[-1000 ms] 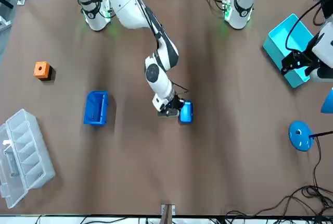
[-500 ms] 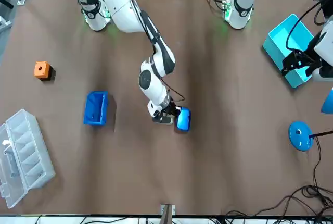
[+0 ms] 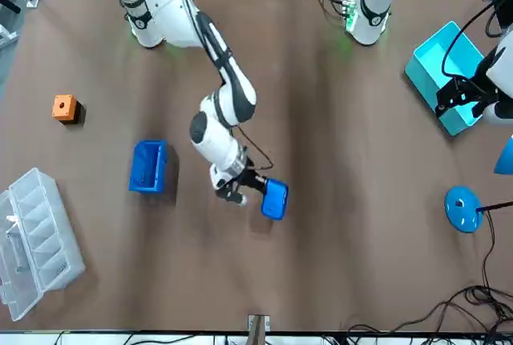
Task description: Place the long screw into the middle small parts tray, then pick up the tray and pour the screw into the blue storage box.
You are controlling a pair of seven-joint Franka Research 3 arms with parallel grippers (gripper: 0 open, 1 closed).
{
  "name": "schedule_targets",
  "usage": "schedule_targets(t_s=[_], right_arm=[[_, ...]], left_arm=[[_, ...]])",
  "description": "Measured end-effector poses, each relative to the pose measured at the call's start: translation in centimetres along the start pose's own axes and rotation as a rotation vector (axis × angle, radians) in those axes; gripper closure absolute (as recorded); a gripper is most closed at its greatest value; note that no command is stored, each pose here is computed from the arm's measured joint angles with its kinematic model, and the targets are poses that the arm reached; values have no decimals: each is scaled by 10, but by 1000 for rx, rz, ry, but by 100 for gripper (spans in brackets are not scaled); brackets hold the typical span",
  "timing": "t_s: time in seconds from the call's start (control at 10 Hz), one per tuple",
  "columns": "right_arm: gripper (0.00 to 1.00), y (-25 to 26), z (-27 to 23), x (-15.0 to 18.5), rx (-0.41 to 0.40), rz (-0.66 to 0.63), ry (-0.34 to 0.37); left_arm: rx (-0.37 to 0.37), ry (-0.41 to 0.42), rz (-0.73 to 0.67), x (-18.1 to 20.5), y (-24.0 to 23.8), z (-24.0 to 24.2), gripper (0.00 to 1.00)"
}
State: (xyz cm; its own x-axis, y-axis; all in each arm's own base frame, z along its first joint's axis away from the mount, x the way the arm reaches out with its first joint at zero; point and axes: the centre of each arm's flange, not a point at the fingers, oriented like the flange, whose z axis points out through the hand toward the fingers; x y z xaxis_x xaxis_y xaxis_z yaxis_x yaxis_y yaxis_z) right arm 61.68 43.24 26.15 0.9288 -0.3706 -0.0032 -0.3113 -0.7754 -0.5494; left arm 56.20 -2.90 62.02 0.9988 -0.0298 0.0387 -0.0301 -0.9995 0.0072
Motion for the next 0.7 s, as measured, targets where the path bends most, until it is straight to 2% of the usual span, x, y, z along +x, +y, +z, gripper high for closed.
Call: schedule_targets(t_s=[0.2, 0.4, 0.7], right_arm=[[96, 33, -49, 41, -23, -45, -63], [96, 90, -102, 86, -32, -101, -118], [96, 167, -165, 125, -5, -162, -210]], left_arm=[[0, 0, -1, 0, -1, 0, 0], [0, 0, -1, 0, -1, 0, 0], [0, 0, -1, 0, 0, 0, 0]])
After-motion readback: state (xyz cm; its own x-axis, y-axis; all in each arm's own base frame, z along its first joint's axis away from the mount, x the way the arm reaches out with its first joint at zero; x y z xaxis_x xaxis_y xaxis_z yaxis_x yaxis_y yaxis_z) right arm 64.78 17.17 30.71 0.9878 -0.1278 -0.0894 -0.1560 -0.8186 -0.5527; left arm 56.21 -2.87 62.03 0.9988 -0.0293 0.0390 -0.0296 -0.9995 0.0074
